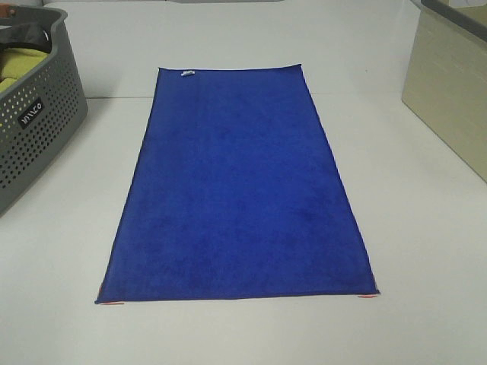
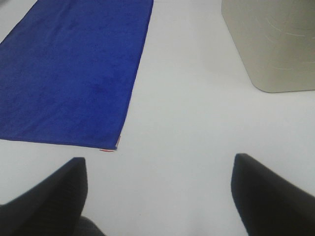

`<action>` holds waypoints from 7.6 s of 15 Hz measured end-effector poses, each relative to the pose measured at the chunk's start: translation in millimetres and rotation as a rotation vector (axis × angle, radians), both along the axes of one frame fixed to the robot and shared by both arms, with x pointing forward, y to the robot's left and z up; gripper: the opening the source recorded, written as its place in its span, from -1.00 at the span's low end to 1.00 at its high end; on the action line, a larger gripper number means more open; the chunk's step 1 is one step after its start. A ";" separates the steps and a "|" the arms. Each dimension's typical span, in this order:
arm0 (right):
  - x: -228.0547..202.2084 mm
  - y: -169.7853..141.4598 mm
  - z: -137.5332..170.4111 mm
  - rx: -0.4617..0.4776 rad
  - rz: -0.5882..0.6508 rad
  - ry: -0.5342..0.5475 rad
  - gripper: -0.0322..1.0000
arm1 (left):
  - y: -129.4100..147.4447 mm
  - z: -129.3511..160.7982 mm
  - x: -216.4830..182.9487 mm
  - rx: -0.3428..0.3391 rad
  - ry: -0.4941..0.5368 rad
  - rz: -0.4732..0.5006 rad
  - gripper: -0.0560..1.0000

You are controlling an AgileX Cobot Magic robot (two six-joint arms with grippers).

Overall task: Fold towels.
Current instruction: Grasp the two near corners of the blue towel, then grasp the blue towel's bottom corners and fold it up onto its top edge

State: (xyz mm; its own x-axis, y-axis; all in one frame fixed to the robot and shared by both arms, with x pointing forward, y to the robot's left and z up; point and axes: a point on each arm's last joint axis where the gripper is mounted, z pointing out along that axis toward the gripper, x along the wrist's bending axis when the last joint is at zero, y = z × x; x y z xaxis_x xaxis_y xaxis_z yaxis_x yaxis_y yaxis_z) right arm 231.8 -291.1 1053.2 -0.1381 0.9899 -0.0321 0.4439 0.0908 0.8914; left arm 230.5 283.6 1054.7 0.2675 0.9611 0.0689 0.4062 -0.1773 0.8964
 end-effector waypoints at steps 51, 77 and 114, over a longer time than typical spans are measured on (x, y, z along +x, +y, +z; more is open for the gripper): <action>284.3 79.3 -194.1 0.370 0.043 0.985 -0.94 | -67.8 -208.1 268.5 -0.524 0.955 0.034 -0.89; 407.1 100.2 -61.6 0.241 0.199 0.721 -0.94 | -71.8 -105.4 362.6 -0.527 0.631 0.049 -0.89; 526.8 95.5 -105.8 0.162 0.214 0.833 0.49 | -81.9 -135.3 491.1 -0.311 0.824 0.003 0.38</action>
State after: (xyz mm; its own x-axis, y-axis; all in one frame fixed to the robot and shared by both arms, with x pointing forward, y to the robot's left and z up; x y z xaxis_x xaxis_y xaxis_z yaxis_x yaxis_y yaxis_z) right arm 758.6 -195.6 947.4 -0.2371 0.9239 0.3004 0.9445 0.1469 0.2937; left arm 721.6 201.7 919.4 0.1135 0.9050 -0.4100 0.9452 0.0288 0.3252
